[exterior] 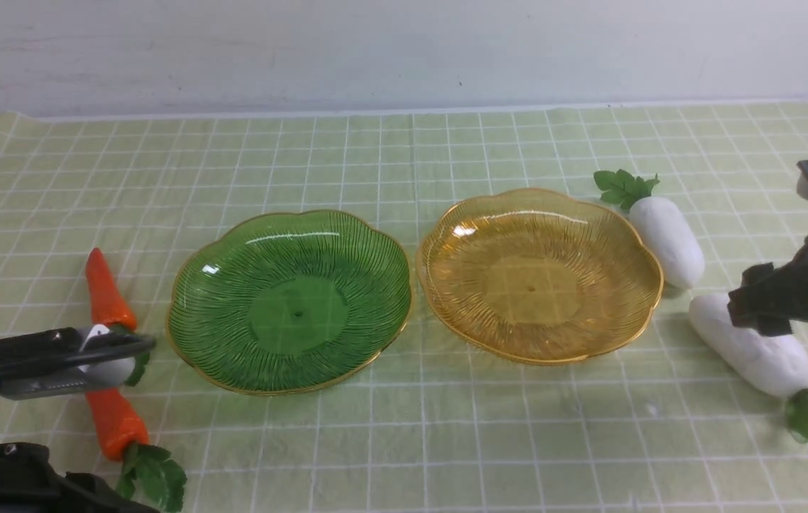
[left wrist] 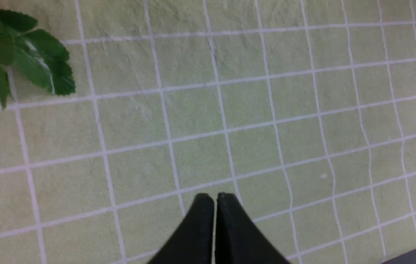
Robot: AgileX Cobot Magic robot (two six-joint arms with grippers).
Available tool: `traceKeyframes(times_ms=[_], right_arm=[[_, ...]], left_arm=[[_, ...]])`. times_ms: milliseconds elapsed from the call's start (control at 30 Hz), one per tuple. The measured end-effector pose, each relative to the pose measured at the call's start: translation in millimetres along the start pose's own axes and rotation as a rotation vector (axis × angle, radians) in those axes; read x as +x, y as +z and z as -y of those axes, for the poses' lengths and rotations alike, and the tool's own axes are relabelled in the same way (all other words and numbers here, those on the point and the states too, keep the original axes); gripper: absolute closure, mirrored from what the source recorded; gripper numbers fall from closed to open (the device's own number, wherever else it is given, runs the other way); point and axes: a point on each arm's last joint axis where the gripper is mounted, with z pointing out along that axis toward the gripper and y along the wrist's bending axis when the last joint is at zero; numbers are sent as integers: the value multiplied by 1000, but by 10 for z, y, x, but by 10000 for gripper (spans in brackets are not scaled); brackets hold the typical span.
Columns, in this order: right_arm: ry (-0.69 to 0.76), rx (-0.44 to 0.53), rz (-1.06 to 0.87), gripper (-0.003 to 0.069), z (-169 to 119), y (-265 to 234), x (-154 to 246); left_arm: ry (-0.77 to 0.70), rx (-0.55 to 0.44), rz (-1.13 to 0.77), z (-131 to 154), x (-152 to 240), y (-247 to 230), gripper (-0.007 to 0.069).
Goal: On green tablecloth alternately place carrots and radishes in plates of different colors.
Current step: 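Place the white radish on the plate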
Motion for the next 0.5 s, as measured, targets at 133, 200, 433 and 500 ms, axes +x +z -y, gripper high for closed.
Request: traceKeyframes(times_ms=[133,200,433,500], right_arm=[[-10,-3,-62,19,8,225,66],[-24,-1,-93,7,16,341,101],[-35,-12,-179,52,16,588,213],[-46,-13,-199,112,17,593,229]], left_arm=[[4,-5,-1,-5,1,0,632],[4,-5,-1,-5,1,0,632],[5,-6,-2,-5,2,0,632],[5,-6,-2,-5,2,0,632]])
